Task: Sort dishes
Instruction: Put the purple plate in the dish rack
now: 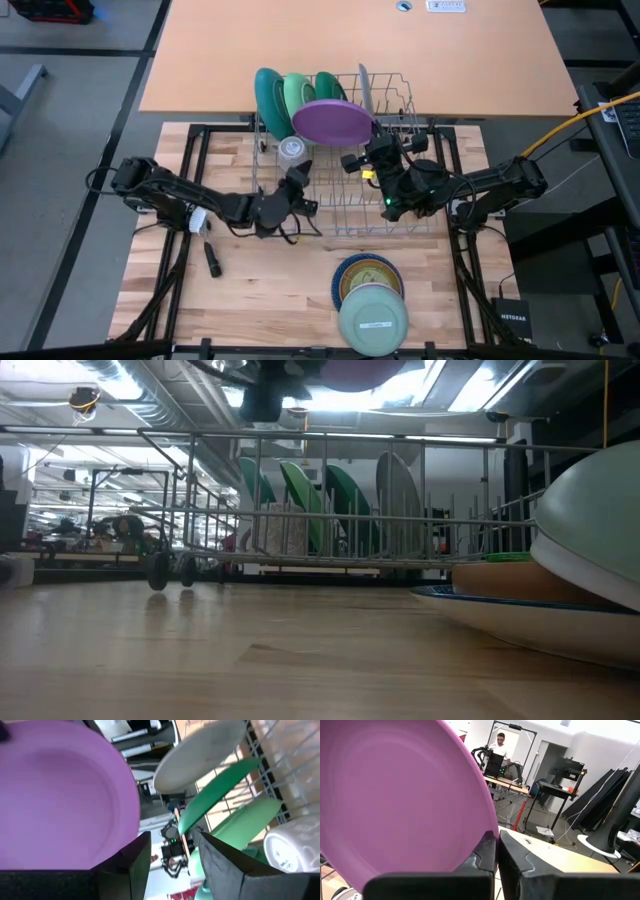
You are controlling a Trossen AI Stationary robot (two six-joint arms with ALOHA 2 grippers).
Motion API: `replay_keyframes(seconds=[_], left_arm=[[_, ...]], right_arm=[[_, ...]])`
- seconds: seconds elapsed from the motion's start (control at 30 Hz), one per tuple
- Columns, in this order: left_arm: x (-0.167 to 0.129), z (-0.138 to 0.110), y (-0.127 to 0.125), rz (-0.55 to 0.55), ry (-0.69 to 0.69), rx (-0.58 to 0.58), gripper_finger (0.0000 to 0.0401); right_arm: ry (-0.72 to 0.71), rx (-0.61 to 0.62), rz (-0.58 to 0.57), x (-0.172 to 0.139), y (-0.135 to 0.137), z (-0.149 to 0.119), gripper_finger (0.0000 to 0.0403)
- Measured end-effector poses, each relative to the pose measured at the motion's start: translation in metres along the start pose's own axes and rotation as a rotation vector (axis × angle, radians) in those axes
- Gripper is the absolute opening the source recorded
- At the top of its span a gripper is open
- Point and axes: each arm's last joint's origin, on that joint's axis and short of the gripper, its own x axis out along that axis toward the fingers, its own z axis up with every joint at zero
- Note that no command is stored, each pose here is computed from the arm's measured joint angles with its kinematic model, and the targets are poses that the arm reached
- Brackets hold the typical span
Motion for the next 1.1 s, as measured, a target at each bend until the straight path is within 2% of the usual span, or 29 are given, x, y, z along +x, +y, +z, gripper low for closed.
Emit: replay_keyframes(seconds=[0.2, 0.33, 0.5, 0.7, 1.0, 1.1], left_arm=[[-0.015, 0.005, 0.005, 0.027, -0.044, -0.023, 0.0145], [-0.007, 0.001, 0.009, 0.036, -0.02, -0.027, 0.0145], [0.008, -0.003, 0.009, 0.033, 0.006, 0.032, 0.0144], [0.013, -0.006, 0.01, 0.035, 0.023, 0.018, 0.0144], [0.003, -0.009, 0.036, 0.189, -0.088, -0.099, 0.0144], [0.007, -0.01, 0.036, 0.192, -0.088, -0.083, 0.0144]], right_arm=[[0.0, -0.001, 0.0, 0.0, 0.0, 0.0, 0.0007], [0.0, 0.006, 0.0, 0.0, 0.0, 0.0, 0.0007], [0.0, 0.02, 0.0, 0.0, 0.0, 0.0, 0.0007], [0.0, 0.021, 0.001, 0.0, 0.0, 0.0, 0.0007], [0.0, 0.029, 0.0, 0.0, 0.0, 0.0, 0.0007], [0.0, 0.029, 0.0, 0.0, 0.0, 0.0, 0.0007]])
